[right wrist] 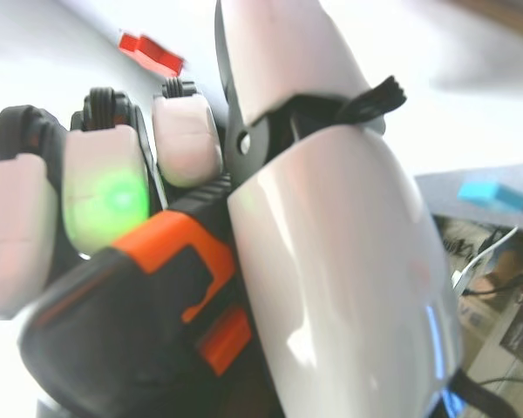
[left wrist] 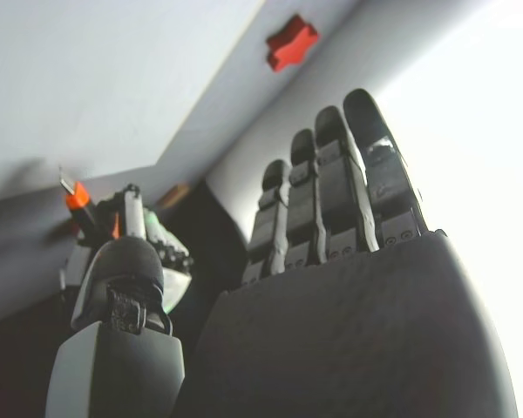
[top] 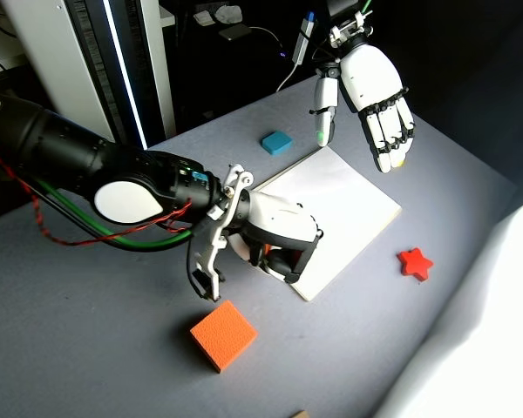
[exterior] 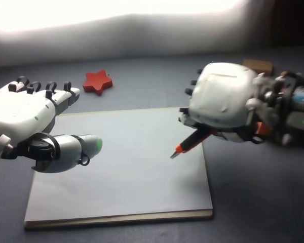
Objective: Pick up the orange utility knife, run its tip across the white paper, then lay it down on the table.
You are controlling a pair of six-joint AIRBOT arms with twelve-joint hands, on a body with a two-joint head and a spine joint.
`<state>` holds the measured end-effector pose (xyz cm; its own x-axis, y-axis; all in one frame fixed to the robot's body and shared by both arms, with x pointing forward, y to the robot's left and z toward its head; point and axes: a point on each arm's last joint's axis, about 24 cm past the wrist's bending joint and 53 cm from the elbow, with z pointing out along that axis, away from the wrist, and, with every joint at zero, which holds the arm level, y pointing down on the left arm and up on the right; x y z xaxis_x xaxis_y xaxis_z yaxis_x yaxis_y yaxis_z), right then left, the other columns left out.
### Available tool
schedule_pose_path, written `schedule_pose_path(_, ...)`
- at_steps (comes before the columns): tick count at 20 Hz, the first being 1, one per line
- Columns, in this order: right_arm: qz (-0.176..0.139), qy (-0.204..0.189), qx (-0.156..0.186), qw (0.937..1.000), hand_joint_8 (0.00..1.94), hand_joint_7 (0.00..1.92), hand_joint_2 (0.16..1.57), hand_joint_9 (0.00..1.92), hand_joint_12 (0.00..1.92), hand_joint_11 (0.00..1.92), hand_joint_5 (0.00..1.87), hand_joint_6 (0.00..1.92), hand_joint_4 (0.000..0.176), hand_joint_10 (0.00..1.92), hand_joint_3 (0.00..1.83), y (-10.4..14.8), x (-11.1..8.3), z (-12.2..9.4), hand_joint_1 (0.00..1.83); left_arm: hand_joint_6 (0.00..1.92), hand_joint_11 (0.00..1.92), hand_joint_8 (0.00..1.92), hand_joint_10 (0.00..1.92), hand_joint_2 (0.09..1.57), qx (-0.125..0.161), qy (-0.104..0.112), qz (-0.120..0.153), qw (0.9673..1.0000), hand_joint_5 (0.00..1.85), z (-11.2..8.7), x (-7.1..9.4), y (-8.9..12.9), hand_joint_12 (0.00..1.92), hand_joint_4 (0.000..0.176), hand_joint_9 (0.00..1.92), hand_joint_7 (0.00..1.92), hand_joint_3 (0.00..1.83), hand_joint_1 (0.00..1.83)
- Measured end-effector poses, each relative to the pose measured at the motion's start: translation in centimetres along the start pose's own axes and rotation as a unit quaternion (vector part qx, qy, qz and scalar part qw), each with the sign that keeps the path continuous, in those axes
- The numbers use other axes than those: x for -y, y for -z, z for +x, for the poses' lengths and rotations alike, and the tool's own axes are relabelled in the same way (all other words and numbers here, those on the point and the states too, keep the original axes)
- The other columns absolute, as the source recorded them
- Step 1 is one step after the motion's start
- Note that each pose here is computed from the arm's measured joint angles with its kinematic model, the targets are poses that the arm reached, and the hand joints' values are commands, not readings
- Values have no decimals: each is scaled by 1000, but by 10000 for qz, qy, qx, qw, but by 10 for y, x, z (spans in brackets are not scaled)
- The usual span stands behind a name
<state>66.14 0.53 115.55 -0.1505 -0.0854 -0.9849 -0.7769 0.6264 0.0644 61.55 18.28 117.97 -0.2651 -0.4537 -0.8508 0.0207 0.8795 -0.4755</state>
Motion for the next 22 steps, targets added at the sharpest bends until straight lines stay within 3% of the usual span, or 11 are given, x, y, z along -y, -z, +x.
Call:
schedule_pose_path(2,64,-546,-80,9985,1941,1441,1222,1546,1921,1600,1225,1921,176,1921,1,17,2,-1,1456,1,0,2,3,1246,-1,1,-1,10000,80,0,0,0,807,47,225,177,0,0)
schedule_pose_path(5,299,-1406,-335,9890,1941,1447,1222,1548,1921,1603,1239,1921,176,1921,0,44,8,9,1454,2,0,5,7,1246,-10,4,6,10000,85,1,1,0,831,46,238,191,0,0)
schedule_pose_path(10,847,-2392,-646,9651,1941,1450,1231,1553,1921,1605,1244,1921,176,1921,4,72,33,41,1447,0,0,0,0,1247,-6,-2,11,10000,67,1,1,0,773,45,206,156,0,0)
schedule_pose_path(12,1000,-2634,-744,9566,1941,1446,1228,1547,1921,1599,1247,1921,176,1921,2,80,40,55,1447,4,0,3,5,1247,-14,-1,0,10000,78,1,0,0,792,45,218,163,0,0)
schedule_pose_path(14,1084,-2712,-845,9526,1941,1447,1236,1548,1921,1607,1234,1921,176,1921,5,84,43,67,1444,0,0,4,5,1244,-14,-4,3,10000,61,1,0,0,793,49,218,166,0,0)
schedule_pose_path(17,1106,-2633,-834,9547,1941,1418,1229,1523,1921,1588,1216,1921,176,1921,1,85,47,70,1435,3,0,3,3,1244,-16,-4,1,10000,77,1,0,0,768,43,221,182,0,0)
schedule_pose_path(19,1111,-2617,-752,9558,1941,1355,1235,1475,1921,1531,1068,1921,171,1921,2,84,51,68,1430,0,0,0,6,1245,-13,-9,5,10000,71,1,0,0,788,44,233,178,0,0)
schedule_pose_path(20,1112,-2561,-712,9576,1941,1330,1227,1455,1921,1508,1042,1921,163,1921,0,85,53,71,1446,2,0,3,8,1244,-14,-8,4,10000,76,1,0,0,810,45,243,187,0,0)
schedule_pose_path(21,1124,-2521,-740,9583,1941,1289,1223,1413,1921,1462,995,1921,109,1921,0,86,54,74,1438,2,0,1,4,1245,-13,-6,2,10000,75,1,0,0,816,46,235,182,0,0)
schedule_pose_path(22,1139,-2486,-796,9586,1941,1243,1212,1372,1921,1422,931,1921,38,1921,0,88,54,79,1441,3,0,0,0,1251,-12,-2,-4,10000,77,1,0,0,814,41,225,177,3,0)
